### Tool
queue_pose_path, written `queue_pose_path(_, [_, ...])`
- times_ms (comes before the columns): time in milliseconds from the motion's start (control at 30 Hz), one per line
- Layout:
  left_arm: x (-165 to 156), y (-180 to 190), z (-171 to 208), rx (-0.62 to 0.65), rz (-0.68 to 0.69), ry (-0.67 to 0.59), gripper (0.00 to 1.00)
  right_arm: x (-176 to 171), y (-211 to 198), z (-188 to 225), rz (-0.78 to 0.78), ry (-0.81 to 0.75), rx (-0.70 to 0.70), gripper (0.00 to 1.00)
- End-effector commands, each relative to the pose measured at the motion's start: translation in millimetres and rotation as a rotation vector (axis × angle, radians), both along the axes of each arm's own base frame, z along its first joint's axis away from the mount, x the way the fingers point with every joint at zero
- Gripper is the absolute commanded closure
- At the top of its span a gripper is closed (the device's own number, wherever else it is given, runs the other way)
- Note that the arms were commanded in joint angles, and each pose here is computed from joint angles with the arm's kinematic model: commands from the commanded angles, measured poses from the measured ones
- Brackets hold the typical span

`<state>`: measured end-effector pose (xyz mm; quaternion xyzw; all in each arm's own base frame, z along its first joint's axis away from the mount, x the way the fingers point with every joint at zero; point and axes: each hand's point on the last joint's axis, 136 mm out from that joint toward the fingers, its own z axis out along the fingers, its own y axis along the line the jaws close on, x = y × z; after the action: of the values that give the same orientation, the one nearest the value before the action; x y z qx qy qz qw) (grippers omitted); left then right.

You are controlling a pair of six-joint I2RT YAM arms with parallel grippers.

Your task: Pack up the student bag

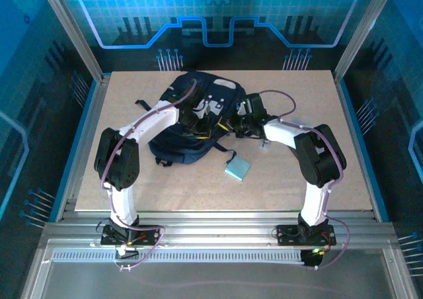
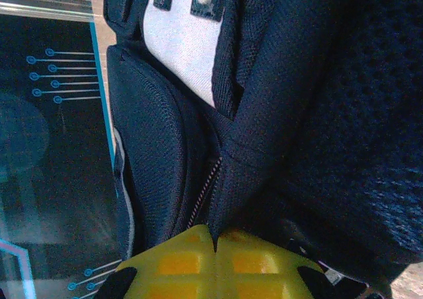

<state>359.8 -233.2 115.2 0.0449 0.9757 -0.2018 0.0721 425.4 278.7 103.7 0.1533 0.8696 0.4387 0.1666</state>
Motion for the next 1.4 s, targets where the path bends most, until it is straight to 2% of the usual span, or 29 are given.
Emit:
queue_pose_path(0, [-39, 44, -3, 0.133, 0.016, 0.104, 1.00, 42, -49, 22, -0.153, -0.139, -0.117, 1.00])
queue_pose_path(167, [-47, 78, -6, 0.198, 0.063, 0.123, 1.00, 50, -61, 18, -0.173, -0.134, -0.134, 1.00])
queue_pose_path(333, [-55, 89, -5, 0.209, 0.065, 0.144, 1.00, 53, -59, 8, -0.156, -0.115, -0.138, 1.00])
queue_pose_path(433, [-53, 69, -2, 0.098, 0.070, 0.163, 1.00, 48, -50, 6, -0.123, -0.088, -0.098, 1.00])
queue_pose_path(467, [-49, 59, 0, 0.046, 0.079, 0.161, 1.00, 43, -45, 7, -0.108, -0.072, -0.077, 0.95])
queue_pose_path(567, [-33, 32, 9, -0.053, 0.100, 0.122, 1.00, 20, -27, 7, -0.058, -0.025, -0.020, 0.66])
queue_pose_path(633, [-24, 14, 17, -0.100, 0.098, 0.088, 1.00, 3, -14, 6, -0.032, 0.003, 0.012, 0.54])
queue_pose_path(767, [-11, -12, 31, -0.164, 0.099, 0.038, 1.00, -20, 6, 3, -0.005, 0.052, 0.088, 0.46])
queue_pose_path(933, [-17, -28, 37, -0.173, 0.060, 0.036, 1.00, -21, 25, 2, -0.007, 0.055, 0.144, 0.45])
queue_pose_path(1033, [-25, -33, 30, -0.157, 0.034, 0.056, 1.00, -17, 40, -1, 0.011, 0.055, 0.147, 0.49])
queue_pose_path(1100, [-31, -32, 22, -0.135, 0.018, 0.080, 1.00, -13, 45, -4, 0.009, 0.052, 0.141, 0.68])
queue_pose_path(1133, [-33, -28, 20, -0.111, 0.011, 0.085, 1.00, -9, 45, -5, 0.001, 0.038, 0.133, 0.84])
queue_pose_path(1167, [-35, -21, 16, -0.072, 0.007, 0.088, 1.00, -4, 42, -7, -0.011, 0.019, 0.109, 0.94])
queue_pose_path(1200, [-37, -16, 13, -0.039, -0.001, 0.090, 1.00, -1, 38, -8, -0.021, 0.012, 0.082, 1.00])
queue_pose_path(1367, [-54, 22, -4, 0.176, -0.026, 0.148, 1.00, 20, 13, -5, -0.116, -0.053, 0.021, 1.00])
